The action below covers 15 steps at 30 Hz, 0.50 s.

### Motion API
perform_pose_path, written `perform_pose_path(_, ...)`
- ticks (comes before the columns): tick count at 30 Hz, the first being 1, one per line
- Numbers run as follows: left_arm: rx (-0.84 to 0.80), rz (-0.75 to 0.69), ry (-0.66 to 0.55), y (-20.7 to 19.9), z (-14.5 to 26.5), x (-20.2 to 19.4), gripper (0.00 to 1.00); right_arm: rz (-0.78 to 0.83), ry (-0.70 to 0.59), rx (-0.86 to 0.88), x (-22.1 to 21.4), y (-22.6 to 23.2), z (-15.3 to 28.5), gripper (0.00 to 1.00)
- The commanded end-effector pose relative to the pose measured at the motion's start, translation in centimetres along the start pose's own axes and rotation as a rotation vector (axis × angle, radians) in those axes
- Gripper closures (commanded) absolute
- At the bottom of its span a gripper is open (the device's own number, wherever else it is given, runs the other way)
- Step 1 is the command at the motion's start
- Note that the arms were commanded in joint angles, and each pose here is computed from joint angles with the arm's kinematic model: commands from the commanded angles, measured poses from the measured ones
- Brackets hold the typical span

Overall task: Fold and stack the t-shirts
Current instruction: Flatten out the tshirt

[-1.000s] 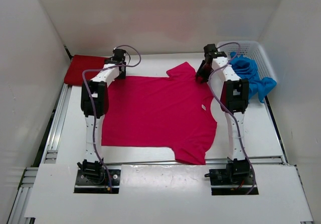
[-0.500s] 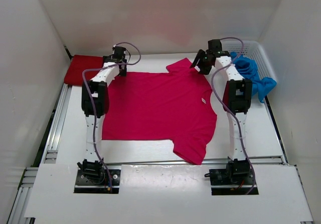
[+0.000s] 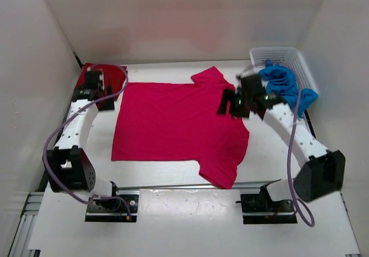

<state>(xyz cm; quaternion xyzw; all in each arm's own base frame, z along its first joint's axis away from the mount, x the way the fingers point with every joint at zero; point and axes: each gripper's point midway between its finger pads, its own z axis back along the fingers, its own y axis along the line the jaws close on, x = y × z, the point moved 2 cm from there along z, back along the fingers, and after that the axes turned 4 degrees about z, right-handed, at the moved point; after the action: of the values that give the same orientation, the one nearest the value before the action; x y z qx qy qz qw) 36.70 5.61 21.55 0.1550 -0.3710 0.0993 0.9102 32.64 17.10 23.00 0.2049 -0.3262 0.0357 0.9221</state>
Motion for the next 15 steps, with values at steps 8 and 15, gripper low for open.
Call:
perform_pose_path(8,-0.078,0.021,0.560,2.0,-1.2,-20.3,0.05,-0.174,0.339,-0.046,-20.4,-2.3,2.7,0.23)
perform_pose_path(15,-0.084,0.025,0.655,1.8,-2.1,-22.8,0.09,-0.178,0.432,-0.080,-26.1,-3.6,2.7,0.23)
